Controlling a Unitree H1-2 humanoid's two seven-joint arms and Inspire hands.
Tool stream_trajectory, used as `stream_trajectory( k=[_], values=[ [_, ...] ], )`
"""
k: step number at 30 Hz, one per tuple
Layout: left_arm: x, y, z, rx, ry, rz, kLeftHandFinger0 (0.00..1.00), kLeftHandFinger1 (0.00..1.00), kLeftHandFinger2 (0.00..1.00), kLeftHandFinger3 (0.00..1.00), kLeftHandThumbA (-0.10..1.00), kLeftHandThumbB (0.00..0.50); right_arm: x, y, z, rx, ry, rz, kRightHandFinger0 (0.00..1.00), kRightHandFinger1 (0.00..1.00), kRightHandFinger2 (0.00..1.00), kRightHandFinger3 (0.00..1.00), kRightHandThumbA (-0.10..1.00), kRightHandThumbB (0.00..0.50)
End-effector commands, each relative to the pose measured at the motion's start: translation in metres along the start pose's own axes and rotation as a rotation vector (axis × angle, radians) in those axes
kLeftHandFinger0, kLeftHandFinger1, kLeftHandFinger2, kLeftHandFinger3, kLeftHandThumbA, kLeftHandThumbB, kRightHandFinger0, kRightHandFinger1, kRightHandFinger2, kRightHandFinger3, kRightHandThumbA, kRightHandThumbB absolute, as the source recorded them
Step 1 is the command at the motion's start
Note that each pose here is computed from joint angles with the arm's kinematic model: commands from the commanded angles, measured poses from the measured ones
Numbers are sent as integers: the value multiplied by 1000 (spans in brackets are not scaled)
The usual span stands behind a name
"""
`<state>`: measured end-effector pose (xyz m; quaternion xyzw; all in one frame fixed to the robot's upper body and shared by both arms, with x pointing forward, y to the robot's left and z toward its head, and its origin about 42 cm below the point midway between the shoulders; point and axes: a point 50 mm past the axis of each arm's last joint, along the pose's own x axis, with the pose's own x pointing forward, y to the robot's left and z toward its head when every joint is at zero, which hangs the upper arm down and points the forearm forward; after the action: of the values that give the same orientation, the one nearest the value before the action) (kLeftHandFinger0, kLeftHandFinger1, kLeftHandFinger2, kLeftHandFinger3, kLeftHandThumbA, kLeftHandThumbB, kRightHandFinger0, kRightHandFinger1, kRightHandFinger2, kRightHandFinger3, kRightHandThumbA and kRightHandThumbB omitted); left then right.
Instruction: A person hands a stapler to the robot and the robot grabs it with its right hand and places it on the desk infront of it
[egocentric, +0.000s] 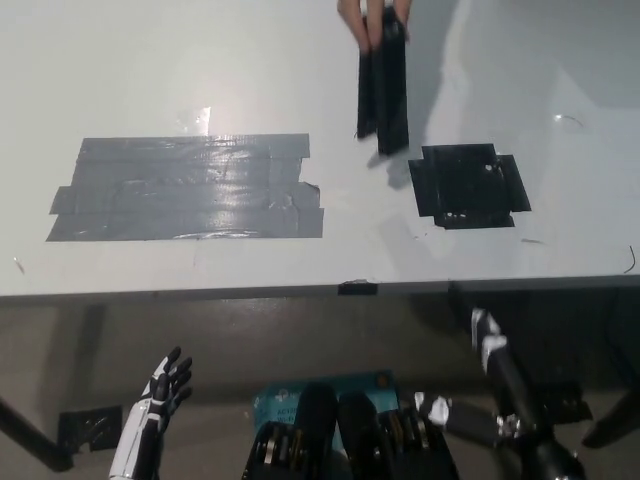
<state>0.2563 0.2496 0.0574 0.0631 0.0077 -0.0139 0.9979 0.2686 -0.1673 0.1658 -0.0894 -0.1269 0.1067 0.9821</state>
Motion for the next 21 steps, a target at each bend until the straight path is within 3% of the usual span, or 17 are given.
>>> stream_trajectory(
  k=[1, 5, 8, 13, 18, 21],
  values=[
    [2, -1, 6, 11, -50, -21, 1000, 1000, 1000, 1000, 1000, 351, 36, -13, 40, -82, -124, -81, 1000, 1000, 1000, 1000, 934, 270],
    [2, 0, 8, 14, -52, -21, 1000, 1000, 1000, 1000, 1000, 330, 73, -20, 50, -129, -123, -94, 1000, 1000, 1000, 1000, 970, 267],
    [3, -1, 9, 15, -53, -21, 1000, 1000, 1000, 1000, 1000, 345, 110, -28, 51, -161, -105, -108, 1000, 1000, 1000, 1000, 983, 249],
    [5, 0, 12, 16, -70, -26, 1000, 1000, 1000, 1000, 1000, 321, 161, -38, 28, -225, -23, -115, 1000, 1000, 1000, 1000, 1000, 320],
    [5, 1, 13, 17, -76, -27, 1000, 1000, 1000, 1000, 1000, 327, 196, -43, 19, -221, 13, -118, 1000, 1000, 1000, 1000, 1000, 306],
    [4, 1, 15, 12, -81, -29, 1000, 1000, 1000, 1000, 1000, 323, 220, -46, 18, -223, 49, -135, 1000, 1000, 1000, 1000, 1000, 332]
  ],
)
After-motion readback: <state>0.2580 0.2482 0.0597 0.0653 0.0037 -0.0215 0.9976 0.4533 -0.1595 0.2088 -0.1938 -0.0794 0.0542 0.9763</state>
